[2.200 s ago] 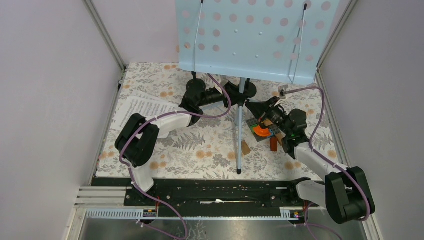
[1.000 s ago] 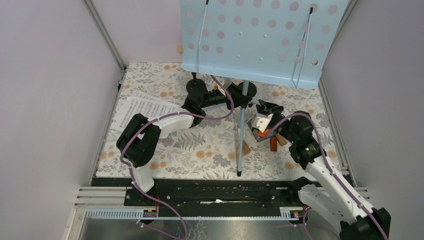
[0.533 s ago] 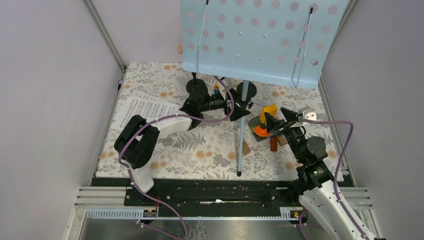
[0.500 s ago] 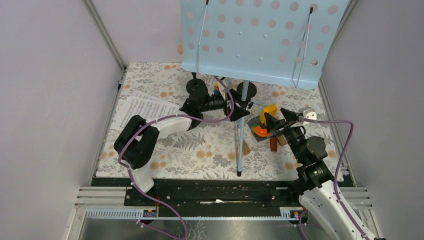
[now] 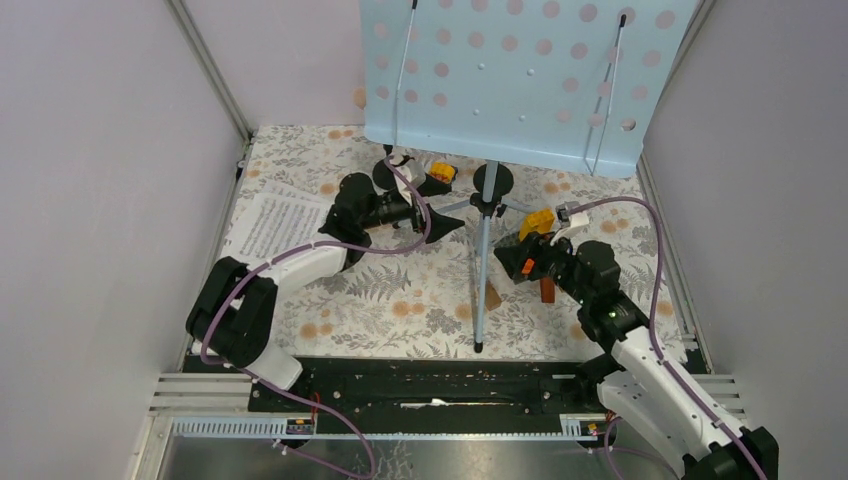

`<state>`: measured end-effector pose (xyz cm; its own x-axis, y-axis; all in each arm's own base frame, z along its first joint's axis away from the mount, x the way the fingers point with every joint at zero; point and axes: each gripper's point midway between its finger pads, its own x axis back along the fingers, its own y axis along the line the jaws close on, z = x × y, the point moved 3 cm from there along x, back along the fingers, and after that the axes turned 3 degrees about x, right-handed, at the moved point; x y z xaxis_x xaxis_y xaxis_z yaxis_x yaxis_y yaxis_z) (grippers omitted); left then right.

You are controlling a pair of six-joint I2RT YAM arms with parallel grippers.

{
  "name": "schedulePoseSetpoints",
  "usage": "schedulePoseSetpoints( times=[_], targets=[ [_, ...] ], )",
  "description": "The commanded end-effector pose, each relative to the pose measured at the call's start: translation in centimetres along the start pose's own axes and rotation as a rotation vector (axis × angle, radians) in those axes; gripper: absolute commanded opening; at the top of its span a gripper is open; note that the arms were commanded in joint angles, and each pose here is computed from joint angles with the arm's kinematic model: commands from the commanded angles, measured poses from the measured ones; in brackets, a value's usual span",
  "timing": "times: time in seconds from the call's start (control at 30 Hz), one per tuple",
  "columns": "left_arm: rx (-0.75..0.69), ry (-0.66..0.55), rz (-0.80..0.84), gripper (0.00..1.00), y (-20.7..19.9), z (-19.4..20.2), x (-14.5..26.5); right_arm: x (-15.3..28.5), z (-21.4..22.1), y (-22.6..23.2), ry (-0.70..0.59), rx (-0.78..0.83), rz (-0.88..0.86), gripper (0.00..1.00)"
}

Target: Pack up the instrument practice props

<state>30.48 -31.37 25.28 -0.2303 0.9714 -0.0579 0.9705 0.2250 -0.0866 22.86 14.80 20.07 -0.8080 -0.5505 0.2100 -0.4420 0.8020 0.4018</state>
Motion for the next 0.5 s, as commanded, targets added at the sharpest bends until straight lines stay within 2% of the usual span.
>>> schedulePoseSetpoints(
  times=[0.0,0.23,0.37,0.47],
  targets=[
    [-0.123,0.006,-0.006,0.92,0.7,-0.9,1.1,-0.4,-1.9,3.4,-0.037,-0.020,-0.198,0.76],
    [-0.152,0.110,-0.076,0.88,3.3,1.6,0.6,-2.1,-2.2,3.8,-0.053,-0.041,-0.216,0.75],
    [-0.125,0.123,-0.054,0.78,4.2,2.8,-0.5,-3.7,-1.9,3.6,-0.033,-0.020,-0.181,0.70],
    [-0.093,0.133,-0.049,0.72,4.9,3.6,-1.1,-4.8,-1.5,4.2,-0.004,0.040,-0.203,0.63]
  ],
)
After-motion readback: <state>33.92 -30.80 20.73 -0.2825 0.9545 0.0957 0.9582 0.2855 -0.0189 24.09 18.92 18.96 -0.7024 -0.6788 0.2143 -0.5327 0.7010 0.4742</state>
